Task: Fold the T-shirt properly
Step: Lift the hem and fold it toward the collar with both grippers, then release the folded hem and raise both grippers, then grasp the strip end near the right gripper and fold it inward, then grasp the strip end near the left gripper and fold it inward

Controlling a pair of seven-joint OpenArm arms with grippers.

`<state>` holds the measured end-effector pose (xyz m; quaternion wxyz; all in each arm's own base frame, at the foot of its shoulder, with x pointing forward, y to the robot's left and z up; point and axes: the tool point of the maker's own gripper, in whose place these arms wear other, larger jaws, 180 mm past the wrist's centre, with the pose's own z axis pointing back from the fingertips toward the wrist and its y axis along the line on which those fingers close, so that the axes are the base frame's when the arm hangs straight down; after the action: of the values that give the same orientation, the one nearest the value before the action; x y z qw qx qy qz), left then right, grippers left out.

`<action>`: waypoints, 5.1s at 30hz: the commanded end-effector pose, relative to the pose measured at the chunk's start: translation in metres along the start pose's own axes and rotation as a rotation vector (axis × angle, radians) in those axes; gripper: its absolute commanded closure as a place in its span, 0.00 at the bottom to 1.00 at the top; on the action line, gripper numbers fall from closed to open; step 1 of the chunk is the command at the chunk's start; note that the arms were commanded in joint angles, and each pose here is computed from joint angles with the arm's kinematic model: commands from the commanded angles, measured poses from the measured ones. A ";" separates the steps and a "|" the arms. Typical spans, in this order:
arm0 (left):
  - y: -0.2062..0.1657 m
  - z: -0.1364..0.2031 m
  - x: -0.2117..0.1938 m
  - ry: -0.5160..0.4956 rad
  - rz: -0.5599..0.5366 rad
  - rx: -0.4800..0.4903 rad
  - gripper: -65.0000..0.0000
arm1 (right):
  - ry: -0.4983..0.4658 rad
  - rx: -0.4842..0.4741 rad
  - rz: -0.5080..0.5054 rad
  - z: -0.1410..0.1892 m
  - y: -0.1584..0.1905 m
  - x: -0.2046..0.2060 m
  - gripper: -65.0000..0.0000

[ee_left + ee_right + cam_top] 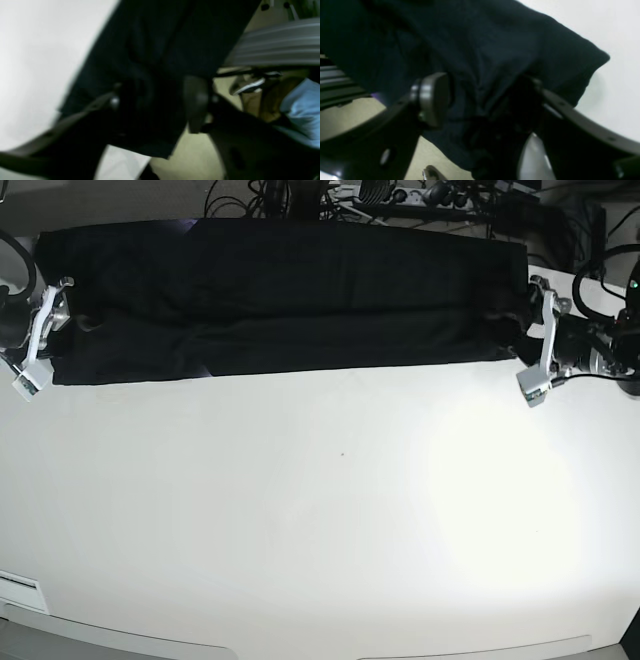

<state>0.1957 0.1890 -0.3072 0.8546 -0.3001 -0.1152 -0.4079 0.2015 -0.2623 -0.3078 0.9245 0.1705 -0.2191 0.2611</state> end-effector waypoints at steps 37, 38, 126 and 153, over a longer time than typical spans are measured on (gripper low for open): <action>0.084 0.060 0.040 -0.264 0.110 0.494 0.43 | -0.261 -0.243 -0.141 -0.058 0.000 -0.004 1.00; 0.087 0.062 0.040 -0.272 0.121 0.513 0.43 | -0.253 -0.273 -0.154 -0.057 -0.005 -0.006 1.00; 0.117 0.055 0.010 -0.307 0.408 0.691 0.43 | -0.135 -1.193 -0.470 -0.012 -0.144 0.072 0.79; -0.012 -0.097 0.016 -0.666 0.821 0.064 0.43 | -0.138 -1.108 -0.294 -0.013 -0.139 0.103 0.67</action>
<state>0.2004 0.1156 -0.3672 0.8640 -0.4065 -0.2875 0.0754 0.3511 -0.3192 -0.3196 0.9032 -0.2766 -0.3262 -0.0369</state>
